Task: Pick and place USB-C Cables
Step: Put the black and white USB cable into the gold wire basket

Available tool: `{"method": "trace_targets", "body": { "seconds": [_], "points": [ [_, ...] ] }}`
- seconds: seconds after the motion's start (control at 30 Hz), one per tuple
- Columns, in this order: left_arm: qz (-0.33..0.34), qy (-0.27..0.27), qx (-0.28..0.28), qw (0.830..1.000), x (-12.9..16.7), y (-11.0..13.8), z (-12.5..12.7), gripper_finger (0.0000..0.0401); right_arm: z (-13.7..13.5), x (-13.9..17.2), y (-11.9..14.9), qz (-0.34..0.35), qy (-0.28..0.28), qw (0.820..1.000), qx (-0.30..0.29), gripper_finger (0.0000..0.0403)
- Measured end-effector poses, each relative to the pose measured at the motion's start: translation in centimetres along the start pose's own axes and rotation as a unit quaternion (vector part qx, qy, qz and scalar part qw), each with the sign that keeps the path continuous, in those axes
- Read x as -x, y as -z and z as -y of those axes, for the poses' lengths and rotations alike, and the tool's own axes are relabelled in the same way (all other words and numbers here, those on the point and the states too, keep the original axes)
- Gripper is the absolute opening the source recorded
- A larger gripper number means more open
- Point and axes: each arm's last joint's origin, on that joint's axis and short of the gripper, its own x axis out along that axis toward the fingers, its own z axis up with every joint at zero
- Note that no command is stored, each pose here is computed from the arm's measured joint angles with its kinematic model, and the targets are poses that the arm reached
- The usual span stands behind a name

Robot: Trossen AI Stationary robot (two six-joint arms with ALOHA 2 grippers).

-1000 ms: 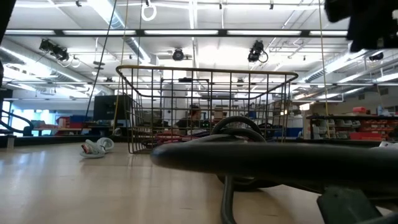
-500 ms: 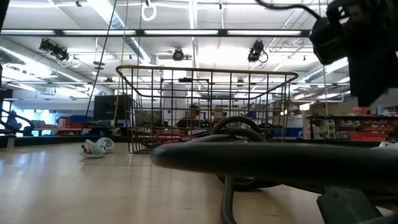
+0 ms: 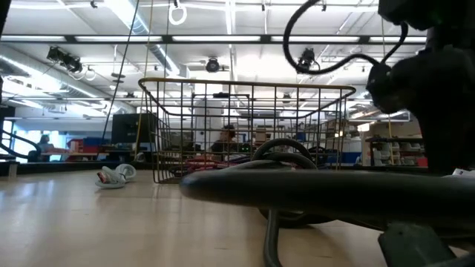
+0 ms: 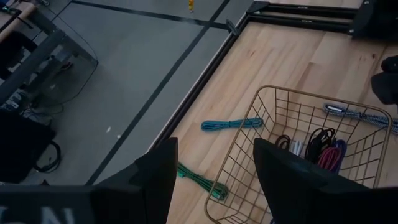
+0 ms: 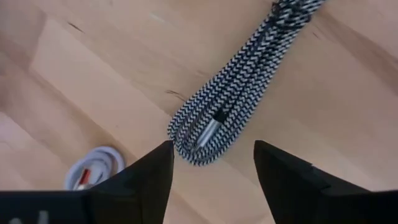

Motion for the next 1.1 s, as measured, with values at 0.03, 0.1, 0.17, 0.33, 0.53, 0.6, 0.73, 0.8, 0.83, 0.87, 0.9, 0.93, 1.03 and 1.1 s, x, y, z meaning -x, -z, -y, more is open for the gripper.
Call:
{"method": "trace_targets", "body": {
  "seconds": [0.03, 0.1, 0.17, 0.33, 0.53, 0.6, 0.73, 0.8, 0.83, 0.87, 0.9, 0.93, 1.03, 1.1],
  "points": [
    [0.0, 0.0, -0.001, 1.0, 0.0, 0.0, 0.0, 0.0215, -0.1, -0.3, 0.0, -0.001, 0.002, 1.0, 0.002, 0.023],
    [0.0, 0.0, -0.001, 1.0, 0.0, 0.0, 0.0, 0.0215, -0.3, -0.9, 0.0, 0.0, 0.0, 1.0, 0.003, 0.0231],
    [0.0, 0.0, -0.001, 1.0, 0.0, 0.0, 0.0, 0.0215, -0.4, -1.3, -0.1, 0.001, 0.004, 1.0, 0.001, 0.0232],
    [0.0, 0.0, 0.0, 1.0, 0.0, 0.0, 0.0, 0.0215, -0.3, -1.6, -0.3, 0.007, 0.015, 1.0, -0.01, 0.0228],
    [0.0, 0.0, 0.0, 1.0, 0.0, 0.0, 0.0, 0.0215, 0.1, -1.6, -0.4, 0.004, 0.029, 0.999, -0.028, 0.0158],
    [0.0, 0.0, 0.0, 1.0, 0.0, 0.0, 0.0, 0.0215, 0.2, -1.6, -0.4, 0.001, 0.032, 0.999, -0.028, 0.0111],
    [0.0, 0.0, 0.0, 1.0, 0.0, 0.0, 0.0, 0.0215, 0.1, -1.6, -0.4, -0.008, 0.028, 0.999, -0.02, 0.0019],
    [0.0, 0.0, 0.0, 1.0, 0.0, 0.0, 0.0, 0.0215, 0.1, -1.6, -0.3, -0.016, 0.026, 0.999, -0.012, 0.0017],
    [0.0, 0.0, 0.0, 1.0, 0.0, 0.0, 0.0, 0.0215, 0.1, -1.5, -0.3, -0.025, 0.022, 0.999, -0.008, 0.0017],
    [0.0, 0.0, 0.0, 1.0, 0.0, 0.0, 0.0, 0.0215, 0.0, -1.3, -0.2, -0.036, 0.015, 0.999, 0.002, 0.0016],
    [0.0, 0.0, 0.0, 1.0, 0.0, 0.0, 0.0, 0.0215, 0.0, -1.1, 0.0, -0.05, 0.009, 0.999, 0.011, 0.0016],
    [0.0, 0.0, 0.0, 1.0, 0.0, 0.0, 0.0, 0.0215, 0.0, -0.8, 0.3, -0.068, 0.006, 0.997, 0.019, 0.0016],
    [-0.001, 0.0, -0.001, 1.0, 0.0, 0.0, 0.0, 0.0215, -0.3, 0.9, 1.0, -0.112, -0.021, 0.993, 0.031, 0.0015],
    [-0.001, 0.0, -0.002, 1.0, 0.0, 0.0, 0.0, 0.0215, -0.8, 2.7, 1.3, -0.119, -0.042, 0.992, 0.032, 0.0015]
  ]
}}
